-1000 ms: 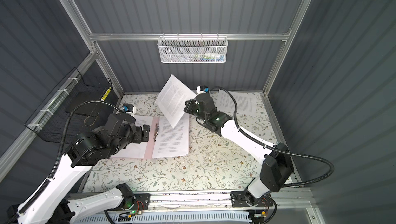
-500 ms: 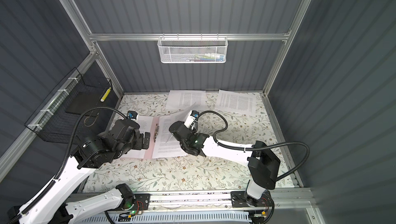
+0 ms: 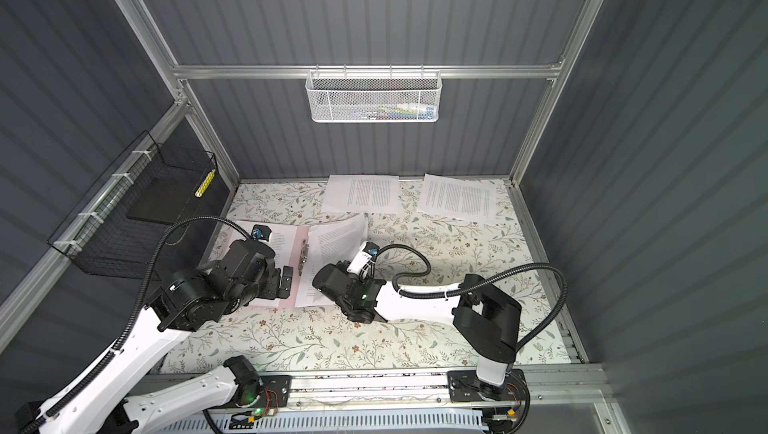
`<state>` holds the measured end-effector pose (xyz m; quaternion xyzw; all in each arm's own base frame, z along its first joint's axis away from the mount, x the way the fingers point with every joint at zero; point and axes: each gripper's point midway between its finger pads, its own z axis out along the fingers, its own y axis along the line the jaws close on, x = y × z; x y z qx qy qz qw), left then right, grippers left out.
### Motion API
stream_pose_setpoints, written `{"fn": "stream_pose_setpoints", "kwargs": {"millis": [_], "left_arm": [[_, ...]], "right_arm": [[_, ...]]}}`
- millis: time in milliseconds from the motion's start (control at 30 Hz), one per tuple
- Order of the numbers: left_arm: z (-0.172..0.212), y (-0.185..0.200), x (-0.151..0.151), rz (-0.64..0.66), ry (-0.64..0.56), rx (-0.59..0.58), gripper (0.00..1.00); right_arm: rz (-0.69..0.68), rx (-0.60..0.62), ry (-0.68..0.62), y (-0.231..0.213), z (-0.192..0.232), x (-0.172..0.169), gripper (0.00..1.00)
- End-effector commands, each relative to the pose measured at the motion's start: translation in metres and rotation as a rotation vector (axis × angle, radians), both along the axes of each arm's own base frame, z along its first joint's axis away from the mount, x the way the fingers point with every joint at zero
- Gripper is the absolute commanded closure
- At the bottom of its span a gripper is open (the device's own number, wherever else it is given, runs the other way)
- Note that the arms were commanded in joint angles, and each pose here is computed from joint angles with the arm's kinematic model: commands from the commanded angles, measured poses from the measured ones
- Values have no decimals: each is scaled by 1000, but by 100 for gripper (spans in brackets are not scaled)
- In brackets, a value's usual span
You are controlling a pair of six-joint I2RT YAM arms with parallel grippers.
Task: Put the files into the folder
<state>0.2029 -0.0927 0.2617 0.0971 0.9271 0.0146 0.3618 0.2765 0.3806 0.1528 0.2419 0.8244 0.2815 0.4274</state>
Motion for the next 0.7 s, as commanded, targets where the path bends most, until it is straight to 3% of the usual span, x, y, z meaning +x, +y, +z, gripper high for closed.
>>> {"fn": "stream_pose_setpoints", "kwargs": {"millis": [0,667], "left_arm": [[-1,-1,-2,1,-2,-28,0],[-14,-8,-4,-18,25,-53,0]], "right_arm": [[-63,8,-4,-4,-6,-2,100],[-182,33,-36,3,-11,5,100]]}}
